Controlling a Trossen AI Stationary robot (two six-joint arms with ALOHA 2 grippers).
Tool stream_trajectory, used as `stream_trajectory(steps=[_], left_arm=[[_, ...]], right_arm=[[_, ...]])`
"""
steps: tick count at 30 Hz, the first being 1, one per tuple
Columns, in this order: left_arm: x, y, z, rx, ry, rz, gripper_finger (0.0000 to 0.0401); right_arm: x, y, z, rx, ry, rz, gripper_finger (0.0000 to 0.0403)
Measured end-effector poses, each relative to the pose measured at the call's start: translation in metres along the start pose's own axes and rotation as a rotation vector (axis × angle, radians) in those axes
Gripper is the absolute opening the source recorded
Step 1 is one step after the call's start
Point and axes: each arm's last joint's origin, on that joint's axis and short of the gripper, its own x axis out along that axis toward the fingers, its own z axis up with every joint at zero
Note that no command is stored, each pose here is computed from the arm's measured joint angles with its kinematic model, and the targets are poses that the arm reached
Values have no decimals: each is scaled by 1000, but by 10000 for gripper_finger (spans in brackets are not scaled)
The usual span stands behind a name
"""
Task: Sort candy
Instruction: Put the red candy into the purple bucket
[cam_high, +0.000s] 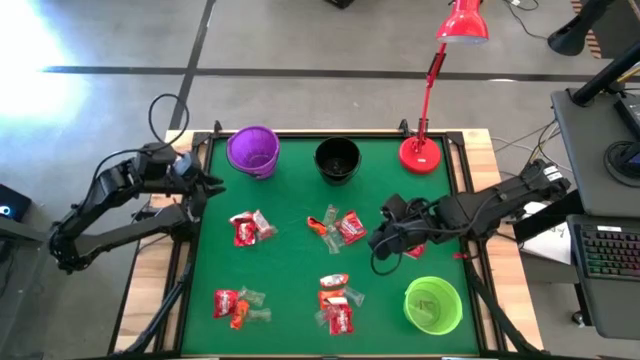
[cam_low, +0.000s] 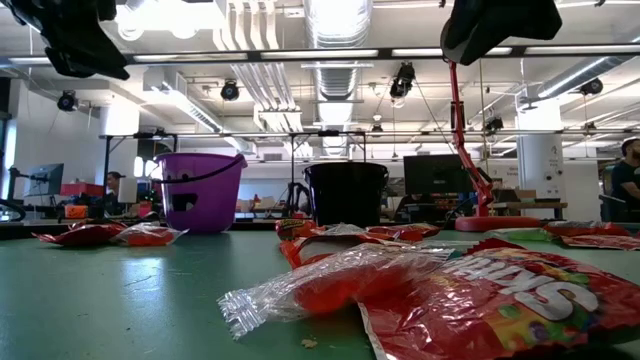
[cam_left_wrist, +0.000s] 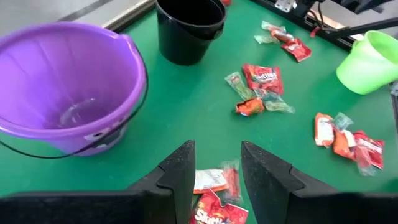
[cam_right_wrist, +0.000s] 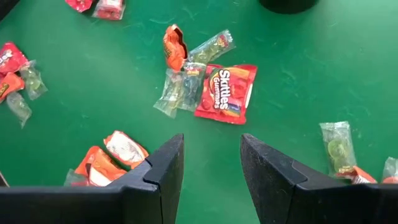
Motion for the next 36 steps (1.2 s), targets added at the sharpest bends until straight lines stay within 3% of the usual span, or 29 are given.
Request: stream_trajectory(steps=[8,16,24,29,33,36], left_arm=[[24,6,-21,-110,122,-59,112],[46,15,-45,-385,250,-8,112],[53,18,-56,-462,303,27,112],[53,20,-55,-465,272,108,109],[51,17,-49,-414,237,79,103],[51,14,-47,-445,239,67,97]], right_arm=[[2,-3,5,28,-6,-11,148],[2,-2,5,24,-6,-10,148],[2,-2,5,4,-5,-10,148],[2,-2,5,-8,-5,-10,148],[2,-2,5,-25,-5,-10,148],[2,-2,5,-31,-6,-10,148]])
